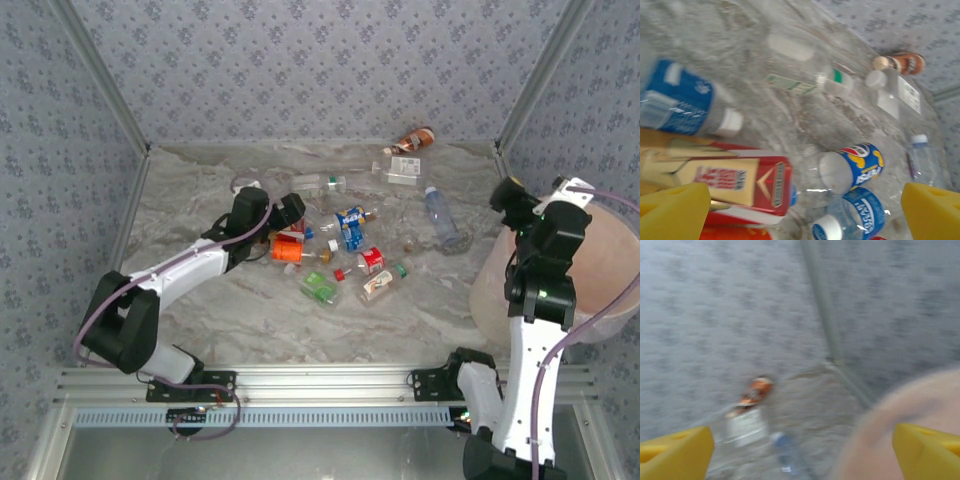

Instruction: Put the plastic bottles in the bin

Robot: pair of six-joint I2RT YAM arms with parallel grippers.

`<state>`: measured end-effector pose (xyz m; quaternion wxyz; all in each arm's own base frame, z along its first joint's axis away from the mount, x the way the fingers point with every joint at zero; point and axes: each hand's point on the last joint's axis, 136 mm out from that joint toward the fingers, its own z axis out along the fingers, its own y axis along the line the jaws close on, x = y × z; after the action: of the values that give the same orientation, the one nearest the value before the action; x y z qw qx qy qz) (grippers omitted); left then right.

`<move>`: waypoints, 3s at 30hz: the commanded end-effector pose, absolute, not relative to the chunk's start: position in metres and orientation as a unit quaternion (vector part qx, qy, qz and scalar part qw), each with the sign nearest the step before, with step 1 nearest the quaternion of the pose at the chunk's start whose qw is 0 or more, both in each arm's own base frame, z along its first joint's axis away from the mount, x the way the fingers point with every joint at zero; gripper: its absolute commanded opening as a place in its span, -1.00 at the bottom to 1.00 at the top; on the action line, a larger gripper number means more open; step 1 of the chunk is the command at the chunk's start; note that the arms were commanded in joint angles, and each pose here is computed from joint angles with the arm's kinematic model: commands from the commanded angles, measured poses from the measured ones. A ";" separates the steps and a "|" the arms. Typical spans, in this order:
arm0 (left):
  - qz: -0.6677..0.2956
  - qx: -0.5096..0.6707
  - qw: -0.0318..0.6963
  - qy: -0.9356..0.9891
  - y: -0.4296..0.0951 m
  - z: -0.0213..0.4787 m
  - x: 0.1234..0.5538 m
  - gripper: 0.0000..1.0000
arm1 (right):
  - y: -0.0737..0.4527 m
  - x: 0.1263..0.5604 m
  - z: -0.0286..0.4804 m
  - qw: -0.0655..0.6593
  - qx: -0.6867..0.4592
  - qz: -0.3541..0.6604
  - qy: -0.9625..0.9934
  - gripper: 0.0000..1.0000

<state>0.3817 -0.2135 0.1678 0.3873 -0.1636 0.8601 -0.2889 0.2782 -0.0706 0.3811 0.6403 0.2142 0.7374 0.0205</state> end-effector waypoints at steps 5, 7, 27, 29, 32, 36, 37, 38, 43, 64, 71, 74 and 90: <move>-0.220 -0.237 0.393 0.861 -0.165 0.165 0.363 0.96 | 0.046 0.319 0.368 0.598 0.076 0.215 0.768 1.00; -0.218 -0.238 0.403 0.856 -0.159 0.166 0.360 0.96 | 0.059 0.325 0.349 0.579 0.078 0.199 0.787 1.00; -0.236 -0.198 0.447 0.840 -0.147 0.171 0.346 0.96 | 0.104 0.279 0.153 0.377 0.292 0.116 0.871 1.00; -0.230 -0.199 0.449 0.840 -0.144 0.170 0.346 0.96 | 0.107 0.271 0.138 0.351 0.304 0.106 0.879 1.00; -0.223 -0.201 0.449 0.842 -0.142 0.169 0.348 0.96 | 0.119 0.261 0.114 0.306 0.317 0.097 0.892 1.00; -0.222 -0.202 0.446 0.844 -0.141 0.165 0.347 0.96 | 0.135 0.254 0.088 0.263 0.327 0.091 0.903 1.00; -0.222 -0.201 0.446 0.843 -0.140 0.165 0.347 0.96 | 0.143 0.254 0.081 0.253 0.324 0.100 0.906 1.00; -0.221 -0.202 0.447 0.843 -0.140 0.164 0.346 0.96 | 0.148 0.254 0.076 0.243 0.321 0.106 0.909 1.00; -0.210 -0.208 0.450 0.842 -0.132 0.163 0.344 0.96 | 0.158 0.248 0.059 0.207 0.318 0.111 0.919 0.94; -0.197 -0.221 0.452 0.841 -0.120 0.157 0.333 0.96 | 0.127 0.222 0.024 0.169 0.345 0.065 0.921 0.69; -0.195 -0.225 0.449 0.843 -0.117 0.156 0.331 0.96 | 0.124 0.228 0.024 0.172 0.319 0.068 0.930 0.44; -0.197 -0.225 0.448 0.843 -0.118 0.158 0.330 0.96 | 0.122 0.235 0.034 0.195 0.299 0.069 0.932 0.26; -0.249 -0.170 0.432 0.850 -0.152 0.178 0.342 0.96 | 0.156 0.299 0.189 0.450 0.051 0.115 0.884 -0.06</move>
<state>0.3359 -0.1393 0.1613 0.4282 -0.1955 0.8537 -0.2228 0.2795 0.1489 0.1409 0.3712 0.1154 0.9138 0.1179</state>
